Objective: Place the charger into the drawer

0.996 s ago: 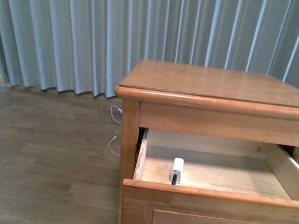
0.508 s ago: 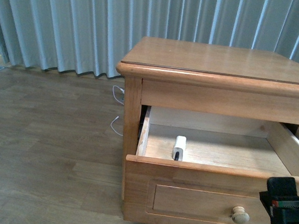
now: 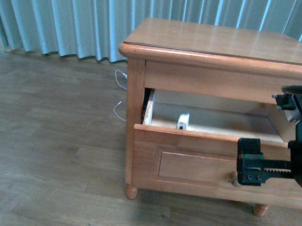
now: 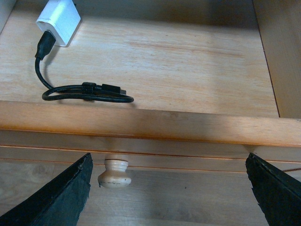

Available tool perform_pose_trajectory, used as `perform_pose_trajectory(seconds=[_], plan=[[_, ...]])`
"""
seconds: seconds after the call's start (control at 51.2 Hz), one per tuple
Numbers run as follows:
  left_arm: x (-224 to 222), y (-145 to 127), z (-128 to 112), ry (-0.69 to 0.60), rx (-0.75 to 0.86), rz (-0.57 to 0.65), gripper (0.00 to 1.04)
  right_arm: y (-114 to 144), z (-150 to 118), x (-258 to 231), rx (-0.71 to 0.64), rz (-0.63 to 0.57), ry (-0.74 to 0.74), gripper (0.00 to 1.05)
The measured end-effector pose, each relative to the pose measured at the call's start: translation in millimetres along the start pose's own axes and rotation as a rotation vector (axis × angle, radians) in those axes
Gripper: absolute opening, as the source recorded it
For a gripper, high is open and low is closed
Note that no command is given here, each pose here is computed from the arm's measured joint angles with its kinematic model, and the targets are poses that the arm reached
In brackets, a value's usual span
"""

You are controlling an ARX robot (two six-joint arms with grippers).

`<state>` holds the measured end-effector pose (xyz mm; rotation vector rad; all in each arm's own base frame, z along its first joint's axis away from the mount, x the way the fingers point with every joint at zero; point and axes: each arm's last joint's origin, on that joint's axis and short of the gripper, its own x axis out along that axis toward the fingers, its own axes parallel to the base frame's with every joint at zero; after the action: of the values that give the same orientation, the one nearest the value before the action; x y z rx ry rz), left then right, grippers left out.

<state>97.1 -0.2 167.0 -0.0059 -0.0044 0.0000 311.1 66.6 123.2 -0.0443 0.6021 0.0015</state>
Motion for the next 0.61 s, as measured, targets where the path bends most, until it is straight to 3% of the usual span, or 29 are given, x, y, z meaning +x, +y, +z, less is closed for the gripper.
perform_pose_trajectory(seconds=[0.606], plan=[[0,0,0,0.0,0.0,0.0,0.99,-3,43,73,0.115,-0.118,-0.079,0.97]])
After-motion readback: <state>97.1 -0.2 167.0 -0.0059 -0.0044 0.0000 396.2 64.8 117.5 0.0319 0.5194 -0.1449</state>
